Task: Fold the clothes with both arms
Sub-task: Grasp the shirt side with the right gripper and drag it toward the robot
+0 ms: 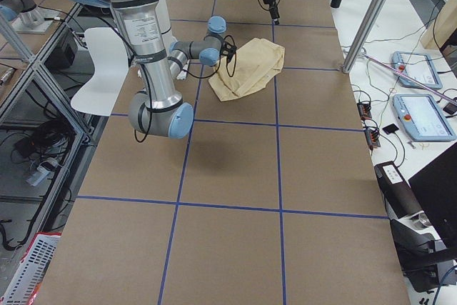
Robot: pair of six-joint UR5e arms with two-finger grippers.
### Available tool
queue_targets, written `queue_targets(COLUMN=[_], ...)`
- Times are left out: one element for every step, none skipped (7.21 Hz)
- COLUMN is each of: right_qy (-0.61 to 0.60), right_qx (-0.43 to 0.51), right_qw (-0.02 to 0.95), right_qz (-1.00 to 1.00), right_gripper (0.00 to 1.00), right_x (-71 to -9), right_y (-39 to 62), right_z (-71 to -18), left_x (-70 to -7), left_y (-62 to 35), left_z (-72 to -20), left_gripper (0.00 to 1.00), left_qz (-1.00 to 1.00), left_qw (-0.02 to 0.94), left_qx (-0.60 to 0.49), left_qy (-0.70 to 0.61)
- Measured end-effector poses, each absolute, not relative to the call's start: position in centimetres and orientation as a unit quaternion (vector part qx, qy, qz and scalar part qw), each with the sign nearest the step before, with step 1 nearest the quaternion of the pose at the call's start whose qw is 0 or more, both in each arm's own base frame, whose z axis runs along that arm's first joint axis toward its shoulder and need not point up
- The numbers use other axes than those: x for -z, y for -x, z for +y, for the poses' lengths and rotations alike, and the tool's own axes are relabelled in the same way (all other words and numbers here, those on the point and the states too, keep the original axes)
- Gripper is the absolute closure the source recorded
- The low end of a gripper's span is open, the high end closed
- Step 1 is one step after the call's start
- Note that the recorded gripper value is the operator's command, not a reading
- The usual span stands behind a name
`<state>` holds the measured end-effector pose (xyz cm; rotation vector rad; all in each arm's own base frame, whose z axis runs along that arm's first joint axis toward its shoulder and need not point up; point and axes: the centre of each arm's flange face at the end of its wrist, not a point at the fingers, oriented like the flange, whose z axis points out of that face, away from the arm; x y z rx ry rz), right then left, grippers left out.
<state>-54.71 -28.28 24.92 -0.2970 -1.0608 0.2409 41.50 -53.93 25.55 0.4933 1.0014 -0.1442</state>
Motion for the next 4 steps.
queue_targets(right_qy=[0.154,0.161,0.164,0.165], right_qx=[-0.105,-0.096,-0.091,-0.088], right_qw=[0.842,0.841,0.839,0.838], right_qz=[-0.506,-0.508,-0.511,-0.513], right_gripper=[1.00,1.00,0.63,0.01], right_x=[-23.7,-23.0,-22.4,-22.0], right_y=[56.1,57.1,57.7,57.9], right_z=[-26.2,-24.8,-24.1,-23.9], left_x=[-25.9,-26.4,-26.6,-26.6], left_y=[-41.5,-41.4,-41.4,-41.4], left_z=[-53.9,-53.8,-53.7,-53.7], left_gripper=[0.00,0.00,0.00,0.00], left_qz=[0.473,0.471,0.470,0.469], left_qw=[0.847,0.849,0.850,0.850], left_qx=[0.069,0.069,0.069,0.069], left_qy=[-0.233,-0.231,-0.230,-0.230])
